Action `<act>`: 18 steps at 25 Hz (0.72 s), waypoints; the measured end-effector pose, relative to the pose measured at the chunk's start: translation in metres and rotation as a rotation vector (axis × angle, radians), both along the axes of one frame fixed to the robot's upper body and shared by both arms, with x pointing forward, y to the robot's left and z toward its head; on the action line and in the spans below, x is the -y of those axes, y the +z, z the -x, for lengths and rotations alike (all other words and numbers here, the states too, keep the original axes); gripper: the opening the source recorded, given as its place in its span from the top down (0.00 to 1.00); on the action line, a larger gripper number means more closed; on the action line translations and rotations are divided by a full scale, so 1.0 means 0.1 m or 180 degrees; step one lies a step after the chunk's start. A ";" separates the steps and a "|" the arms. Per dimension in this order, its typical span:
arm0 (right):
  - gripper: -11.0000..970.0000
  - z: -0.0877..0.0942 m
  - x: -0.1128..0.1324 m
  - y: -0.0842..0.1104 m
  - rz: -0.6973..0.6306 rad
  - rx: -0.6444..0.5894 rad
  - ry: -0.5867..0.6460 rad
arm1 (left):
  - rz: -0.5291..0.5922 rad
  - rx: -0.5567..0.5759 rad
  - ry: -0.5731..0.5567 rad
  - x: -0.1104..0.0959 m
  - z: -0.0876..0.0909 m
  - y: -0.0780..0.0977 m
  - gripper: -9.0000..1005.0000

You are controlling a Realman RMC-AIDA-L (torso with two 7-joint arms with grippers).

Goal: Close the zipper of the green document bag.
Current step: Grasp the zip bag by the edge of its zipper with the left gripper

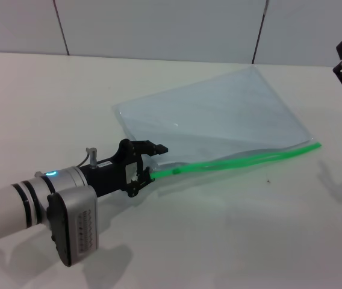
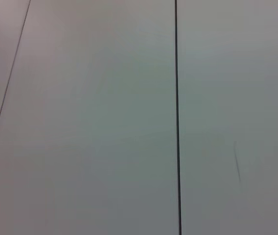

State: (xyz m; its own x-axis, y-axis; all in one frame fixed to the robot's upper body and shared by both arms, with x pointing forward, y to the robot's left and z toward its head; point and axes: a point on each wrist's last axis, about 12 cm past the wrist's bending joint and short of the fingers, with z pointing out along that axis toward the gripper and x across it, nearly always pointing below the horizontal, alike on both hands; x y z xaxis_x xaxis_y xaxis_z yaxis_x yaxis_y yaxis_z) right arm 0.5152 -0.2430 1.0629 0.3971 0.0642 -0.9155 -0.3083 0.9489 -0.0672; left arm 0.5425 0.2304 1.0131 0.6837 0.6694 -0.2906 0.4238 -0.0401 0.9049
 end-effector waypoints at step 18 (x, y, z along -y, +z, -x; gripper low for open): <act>0.06 -0.03 -0.12 0.01 0.0322 0.0046 0.0425 | -0.0071 0.0176 -0.0013 0.01 -0.01 0.01 0.93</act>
